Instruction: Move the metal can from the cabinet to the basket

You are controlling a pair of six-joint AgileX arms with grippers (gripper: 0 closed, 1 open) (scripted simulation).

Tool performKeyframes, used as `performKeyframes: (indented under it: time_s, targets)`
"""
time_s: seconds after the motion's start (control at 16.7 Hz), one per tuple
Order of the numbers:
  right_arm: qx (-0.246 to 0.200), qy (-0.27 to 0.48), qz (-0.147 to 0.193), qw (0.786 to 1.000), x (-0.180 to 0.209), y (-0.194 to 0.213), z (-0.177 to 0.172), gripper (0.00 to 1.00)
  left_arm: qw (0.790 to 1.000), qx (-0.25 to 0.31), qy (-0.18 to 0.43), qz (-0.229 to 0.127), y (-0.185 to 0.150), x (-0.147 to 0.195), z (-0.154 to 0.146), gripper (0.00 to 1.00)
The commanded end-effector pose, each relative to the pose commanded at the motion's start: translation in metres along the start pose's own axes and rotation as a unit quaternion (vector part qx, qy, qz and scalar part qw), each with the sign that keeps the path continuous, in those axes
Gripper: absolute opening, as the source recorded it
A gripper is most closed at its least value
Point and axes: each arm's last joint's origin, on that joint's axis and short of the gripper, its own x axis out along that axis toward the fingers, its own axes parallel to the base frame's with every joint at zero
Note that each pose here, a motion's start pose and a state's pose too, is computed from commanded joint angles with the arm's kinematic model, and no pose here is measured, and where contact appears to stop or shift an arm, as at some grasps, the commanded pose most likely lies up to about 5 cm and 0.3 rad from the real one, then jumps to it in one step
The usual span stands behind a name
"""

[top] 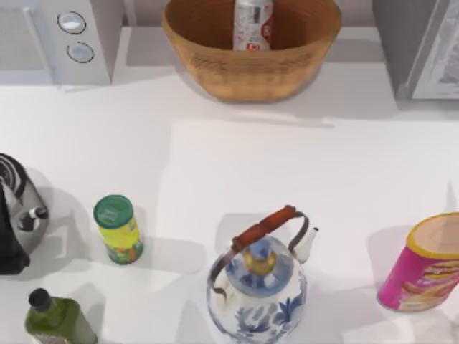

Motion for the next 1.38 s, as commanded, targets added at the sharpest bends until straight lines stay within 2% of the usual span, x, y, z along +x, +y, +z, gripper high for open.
performKeyframes:
  time_s: [0.36,0.78,0.96,1.38]
  targets:
    - [0.003,0.019,0.000,1.000,0.032,-0.072,-0.004,1.00,1.000,0.000,0.000,0.000,0.000,0.000,0.000,1.00]
    - [0.015,0.028,-0.005,0.999,0.022,-0.153,-0.038,1.00,1.000,0.000,0.000,0.000,0.000,0.000,0.000,1.00]
    - [0.013,0.027,-0.005,1.000,0.016,-0.165,-0.044,1.00,1.000,0.000,0.000,0.000,0.000,0.000,0.000,1.00]
    - [0.014,0.028,-0.004,1.000,0.017,-0.166,-0.043,1.00,1.000,0.000,0.000,0.000,0.000,0.000,0.000,1.00]
